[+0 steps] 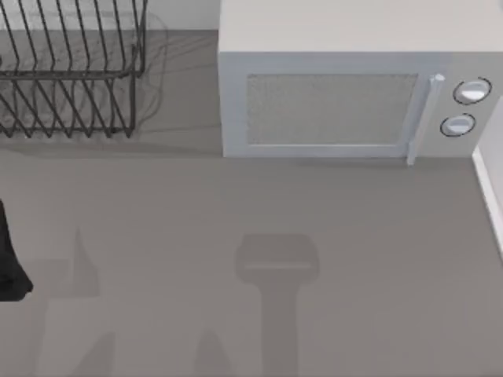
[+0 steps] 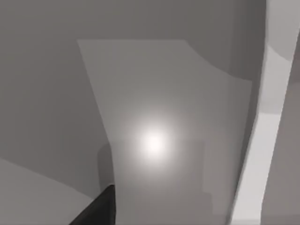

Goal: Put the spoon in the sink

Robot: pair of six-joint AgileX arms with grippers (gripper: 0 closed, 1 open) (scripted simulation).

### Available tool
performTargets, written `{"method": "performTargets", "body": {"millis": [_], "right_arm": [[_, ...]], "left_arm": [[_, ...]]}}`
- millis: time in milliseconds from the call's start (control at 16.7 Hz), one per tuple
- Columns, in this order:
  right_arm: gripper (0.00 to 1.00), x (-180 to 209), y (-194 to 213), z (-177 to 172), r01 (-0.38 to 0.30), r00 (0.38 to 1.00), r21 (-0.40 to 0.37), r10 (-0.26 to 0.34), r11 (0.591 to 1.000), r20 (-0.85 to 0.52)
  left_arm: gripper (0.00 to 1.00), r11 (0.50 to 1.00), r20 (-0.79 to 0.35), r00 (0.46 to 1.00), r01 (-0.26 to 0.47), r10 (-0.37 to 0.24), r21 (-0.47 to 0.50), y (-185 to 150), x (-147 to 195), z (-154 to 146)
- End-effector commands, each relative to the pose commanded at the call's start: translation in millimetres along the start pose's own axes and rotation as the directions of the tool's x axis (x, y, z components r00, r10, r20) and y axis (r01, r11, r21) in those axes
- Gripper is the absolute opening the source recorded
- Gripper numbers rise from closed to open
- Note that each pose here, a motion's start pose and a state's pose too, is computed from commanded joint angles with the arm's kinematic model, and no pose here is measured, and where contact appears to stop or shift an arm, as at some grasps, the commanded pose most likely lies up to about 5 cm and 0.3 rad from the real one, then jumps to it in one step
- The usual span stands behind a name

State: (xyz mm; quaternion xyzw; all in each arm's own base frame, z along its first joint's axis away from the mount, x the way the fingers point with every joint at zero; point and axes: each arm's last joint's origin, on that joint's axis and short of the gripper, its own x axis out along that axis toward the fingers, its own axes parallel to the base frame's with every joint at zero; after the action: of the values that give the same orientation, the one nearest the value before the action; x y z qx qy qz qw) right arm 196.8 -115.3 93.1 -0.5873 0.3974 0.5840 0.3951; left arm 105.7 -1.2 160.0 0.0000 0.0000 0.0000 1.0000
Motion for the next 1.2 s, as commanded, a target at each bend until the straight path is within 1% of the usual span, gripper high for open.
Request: {"method": "performTargets", "body": {"millis": [540, 600, 1020, 1080, 1200], "right_arm": [[0.02, 0, 0, 0, 0.000, 1.000, 0.000, 0.000, 1.000, 0.000], [0.00, 0, 0, 0, 0.000, 1.000, 0.000, 0.000, 1.000, 0.000], [0.00, 0, 0, 0, 0.000, 1.000, 0.000, 0.000, 1.000, 0.000], [0.00, -22, -2, 0, 0.000, 0.999, 0.021, 0.001, 1.000, -0.042], [0.00, -26, -2, -1, 0.002, 0.999, 0.020, -0.002, 1.000, -0.045]], "left_arm": [[1.00, 1.000, 0.000, 1.000, 0.000, 0.000, 0.000, 0, 0, 0], [1.00, 1.000, 0.000, 1.000, 0.000, 0.000, 0.000, 0, 0, 0], [1.00, 1.000, 0.000, 1.000, 0.000, 0.000, 0.000, 0, 0, 0], [1.00, 1.000, 0.000, 1.000, 0.000, 0.000, 0.000, 0, 0, 0], [1.00, 1.000, 0.000, 1.000, 0.000, 0.000, 0.000, 0, 0, 0]]}}
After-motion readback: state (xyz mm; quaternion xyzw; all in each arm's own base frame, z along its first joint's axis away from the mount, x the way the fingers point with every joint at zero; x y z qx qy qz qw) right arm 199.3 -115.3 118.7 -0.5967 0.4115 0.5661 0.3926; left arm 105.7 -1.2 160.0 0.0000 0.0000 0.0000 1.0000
